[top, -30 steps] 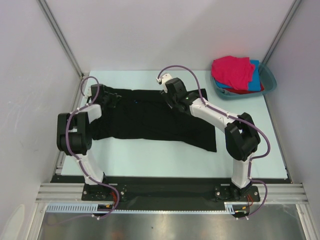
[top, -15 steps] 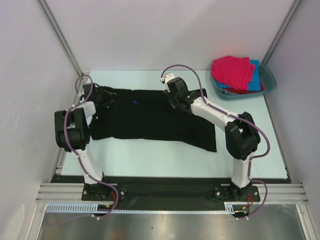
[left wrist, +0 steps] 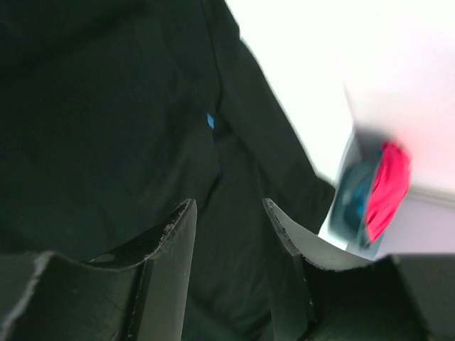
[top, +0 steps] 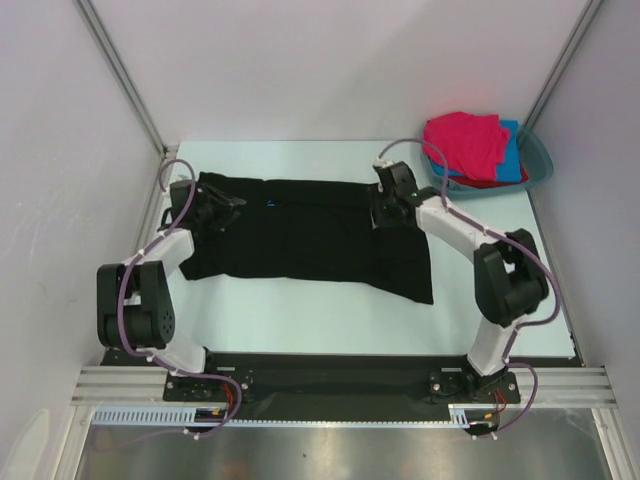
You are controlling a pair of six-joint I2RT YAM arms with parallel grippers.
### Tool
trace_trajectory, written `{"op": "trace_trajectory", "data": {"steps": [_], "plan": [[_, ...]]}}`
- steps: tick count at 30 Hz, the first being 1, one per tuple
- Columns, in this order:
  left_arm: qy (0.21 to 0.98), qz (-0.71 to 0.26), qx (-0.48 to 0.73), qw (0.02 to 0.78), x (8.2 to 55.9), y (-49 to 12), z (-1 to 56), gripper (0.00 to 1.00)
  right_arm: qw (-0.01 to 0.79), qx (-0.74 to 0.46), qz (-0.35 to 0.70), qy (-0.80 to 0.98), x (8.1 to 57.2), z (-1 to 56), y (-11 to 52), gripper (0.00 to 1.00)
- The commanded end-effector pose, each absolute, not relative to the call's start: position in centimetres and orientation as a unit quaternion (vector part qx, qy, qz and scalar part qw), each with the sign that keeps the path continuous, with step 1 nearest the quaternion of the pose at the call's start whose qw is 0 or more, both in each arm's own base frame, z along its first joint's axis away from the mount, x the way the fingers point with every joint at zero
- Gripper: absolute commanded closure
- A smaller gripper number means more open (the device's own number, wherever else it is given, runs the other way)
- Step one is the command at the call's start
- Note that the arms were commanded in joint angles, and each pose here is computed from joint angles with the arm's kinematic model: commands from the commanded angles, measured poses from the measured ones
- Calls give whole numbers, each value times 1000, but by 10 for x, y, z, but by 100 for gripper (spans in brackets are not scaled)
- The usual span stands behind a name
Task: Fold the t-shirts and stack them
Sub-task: Fold the tshirt
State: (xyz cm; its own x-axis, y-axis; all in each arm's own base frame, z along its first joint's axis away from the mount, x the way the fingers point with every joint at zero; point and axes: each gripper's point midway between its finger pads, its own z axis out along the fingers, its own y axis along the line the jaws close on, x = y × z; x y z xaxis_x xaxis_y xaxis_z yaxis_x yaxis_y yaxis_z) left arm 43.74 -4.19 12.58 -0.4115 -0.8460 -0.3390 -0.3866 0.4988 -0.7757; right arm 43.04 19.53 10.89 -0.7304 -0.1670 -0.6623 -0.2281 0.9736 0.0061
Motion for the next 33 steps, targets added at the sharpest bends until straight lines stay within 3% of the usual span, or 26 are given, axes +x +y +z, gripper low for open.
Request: {"op": "trace_trajectory", "data": {"steps": [1,2,4,9,13,23,33], "plan": [[809,-307,-342,366,419,-65,122,54,306,7,209,929,385,119,209,55],[813,-312,-334,361,415,-71,120,54,320,32,249,914,378,141,205,57],[818,-320,-320,355,405,-81,115,55,300,111,293,901,359,126,183,61],[828,-329,-295,346,383,-101,108,55,362,196,260,873,325,167,139,53],[840,-327,-273,336,372,-109,101,55,363,234,232,872,301,169,116,48],[856,-319,-253,317,370,-112,79,56,286,315,194,884,255,104,94,53],[862,-309,-261,305,374,-111,63,58,266,337,94,898,228,57,62,48]]}}
